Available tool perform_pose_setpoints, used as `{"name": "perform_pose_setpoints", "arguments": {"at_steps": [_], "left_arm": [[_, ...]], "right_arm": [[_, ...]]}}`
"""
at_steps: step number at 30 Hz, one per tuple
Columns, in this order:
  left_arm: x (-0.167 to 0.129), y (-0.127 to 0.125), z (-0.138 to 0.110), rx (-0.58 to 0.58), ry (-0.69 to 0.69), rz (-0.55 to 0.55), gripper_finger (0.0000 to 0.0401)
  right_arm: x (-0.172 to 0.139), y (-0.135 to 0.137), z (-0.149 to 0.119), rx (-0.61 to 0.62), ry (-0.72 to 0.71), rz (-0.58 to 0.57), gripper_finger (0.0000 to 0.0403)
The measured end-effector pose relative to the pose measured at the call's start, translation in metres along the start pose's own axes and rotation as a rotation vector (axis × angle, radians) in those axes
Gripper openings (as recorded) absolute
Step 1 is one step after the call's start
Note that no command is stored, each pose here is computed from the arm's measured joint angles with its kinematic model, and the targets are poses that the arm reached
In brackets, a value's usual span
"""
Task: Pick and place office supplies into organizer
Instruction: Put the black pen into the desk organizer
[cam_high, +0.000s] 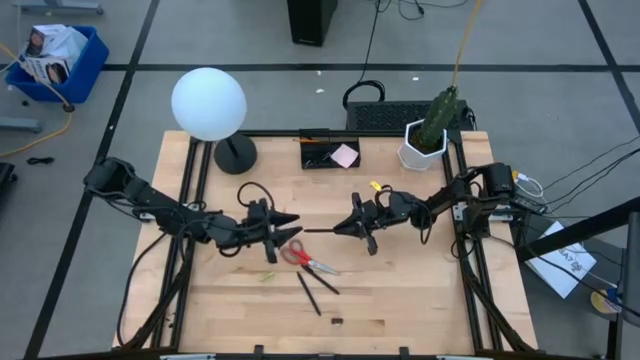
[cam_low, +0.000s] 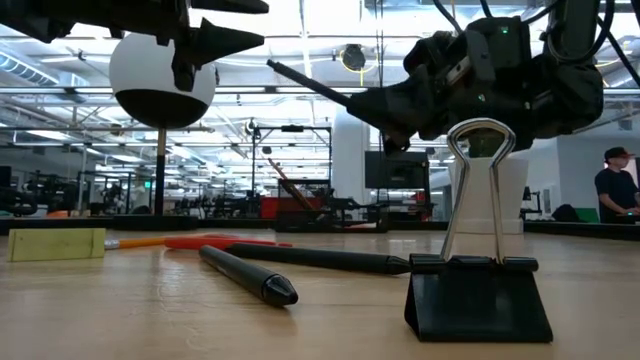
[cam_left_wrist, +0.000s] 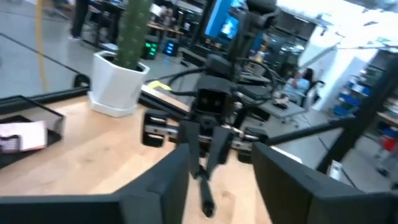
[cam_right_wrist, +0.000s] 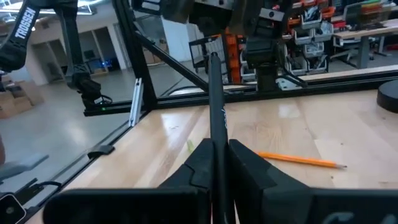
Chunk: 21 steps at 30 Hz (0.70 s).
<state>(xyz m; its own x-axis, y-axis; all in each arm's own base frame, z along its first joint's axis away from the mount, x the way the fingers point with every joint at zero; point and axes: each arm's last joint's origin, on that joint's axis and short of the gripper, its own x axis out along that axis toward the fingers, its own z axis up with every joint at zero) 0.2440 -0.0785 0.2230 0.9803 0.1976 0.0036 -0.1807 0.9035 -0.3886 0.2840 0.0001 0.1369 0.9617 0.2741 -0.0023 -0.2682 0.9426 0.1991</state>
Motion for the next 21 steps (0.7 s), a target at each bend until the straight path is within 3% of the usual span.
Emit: {"name": "perform_pose_setpoints", "arguments": {"at_steps": [7,15,21], "left_arm": [[0.0,0.001,-0.002,0.007,0.011,0.019,0.0238],[0.009,0.01,-0.009,-0.029,0.019,0.071,0.0241],[0.014,0.01,-0.015,-0.037,0.003,0.048,0.0241]], "right_arm": [[0.0,0.001,0.005,-0.018,-0.055,-0.006,0.0024],[0.006,0.0,0.014,-0.029,-0.101,-0.002,0.0024],[0.013,-0.002,0.019,-0.031,-0.106,-0.026,0.0024]]}}
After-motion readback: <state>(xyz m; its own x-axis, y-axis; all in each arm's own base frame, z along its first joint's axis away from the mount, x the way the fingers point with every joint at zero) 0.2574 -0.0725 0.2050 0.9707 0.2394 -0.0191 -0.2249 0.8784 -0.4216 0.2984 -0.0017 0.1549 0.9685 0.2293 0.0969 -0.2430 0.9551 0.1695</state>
